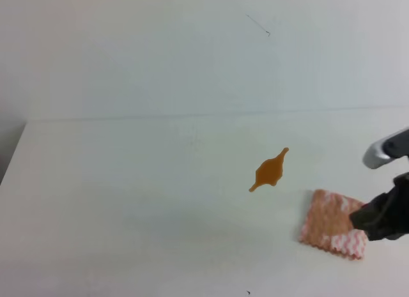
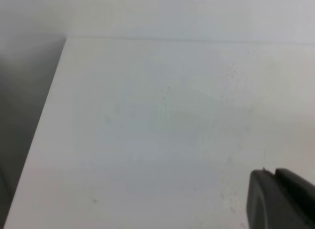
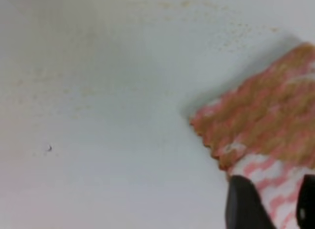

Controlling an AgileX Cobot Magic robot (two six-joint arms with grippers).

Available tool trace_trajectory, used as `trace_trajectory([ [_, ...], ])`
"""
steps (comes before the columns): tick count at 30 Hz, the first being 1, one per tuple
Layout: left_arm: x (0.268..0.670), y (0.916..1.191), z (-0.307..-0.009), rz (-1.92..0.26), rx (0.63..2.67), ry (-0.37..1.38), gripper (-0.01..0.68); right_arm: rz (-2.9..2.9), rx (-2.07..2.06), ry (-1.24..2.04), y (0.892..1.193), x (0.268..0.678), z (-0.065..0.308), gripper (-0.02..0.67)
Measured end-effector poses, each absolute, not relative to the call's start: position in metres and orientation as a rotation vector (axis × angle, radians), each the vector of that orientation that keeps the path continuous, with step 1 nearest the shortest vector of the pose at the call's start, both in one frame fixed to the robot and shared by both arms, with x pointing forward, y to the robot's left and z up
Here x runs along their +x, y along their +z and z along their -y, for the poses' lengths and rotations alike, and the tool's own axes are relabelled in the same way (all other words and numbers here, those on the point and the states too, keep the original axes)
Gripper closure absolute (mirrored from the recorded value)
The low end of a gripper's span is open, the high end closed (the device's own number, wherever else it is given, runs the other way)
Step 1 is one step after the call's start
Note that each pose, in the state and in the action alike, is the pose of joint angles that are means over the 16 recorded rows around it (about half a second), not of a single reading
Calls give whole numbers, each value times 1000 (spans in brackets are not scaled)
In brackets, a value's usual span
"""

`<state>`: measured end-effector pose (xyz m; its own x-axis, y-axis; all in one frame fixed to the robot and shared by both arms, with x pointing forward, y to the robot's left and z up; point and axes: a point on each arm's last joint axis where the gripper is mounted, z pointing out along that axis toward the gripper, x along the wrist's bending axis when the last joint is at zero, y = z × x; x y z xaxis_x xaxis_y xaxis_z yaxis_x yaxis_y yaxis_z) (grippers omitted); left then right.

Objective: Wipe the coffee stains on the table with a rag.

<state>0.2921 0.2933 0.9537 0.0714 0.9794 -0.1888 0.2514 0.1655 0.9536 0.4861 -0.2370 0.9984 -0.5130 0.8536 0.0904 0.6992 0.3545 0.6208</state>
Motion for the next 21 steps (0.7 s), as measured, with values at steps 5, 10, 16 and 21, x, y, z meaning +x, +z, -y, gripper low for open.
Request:
trace_trajectory([
  [5,292,953,-293,-1394,1291,878,673,-2467,1369,808,971,518,222,352],
  [10,292,956,-293,-1393,1291,878,673,-2510,1363,735,946,545,214,262],
  [16,292,958,-293,-1392,1292,878,673,-2535,1376,677,922,564,212,242],
  [21,292,959,-293,-1391,1292,879,673,-2550,1374,651,910,573,211,286],
])
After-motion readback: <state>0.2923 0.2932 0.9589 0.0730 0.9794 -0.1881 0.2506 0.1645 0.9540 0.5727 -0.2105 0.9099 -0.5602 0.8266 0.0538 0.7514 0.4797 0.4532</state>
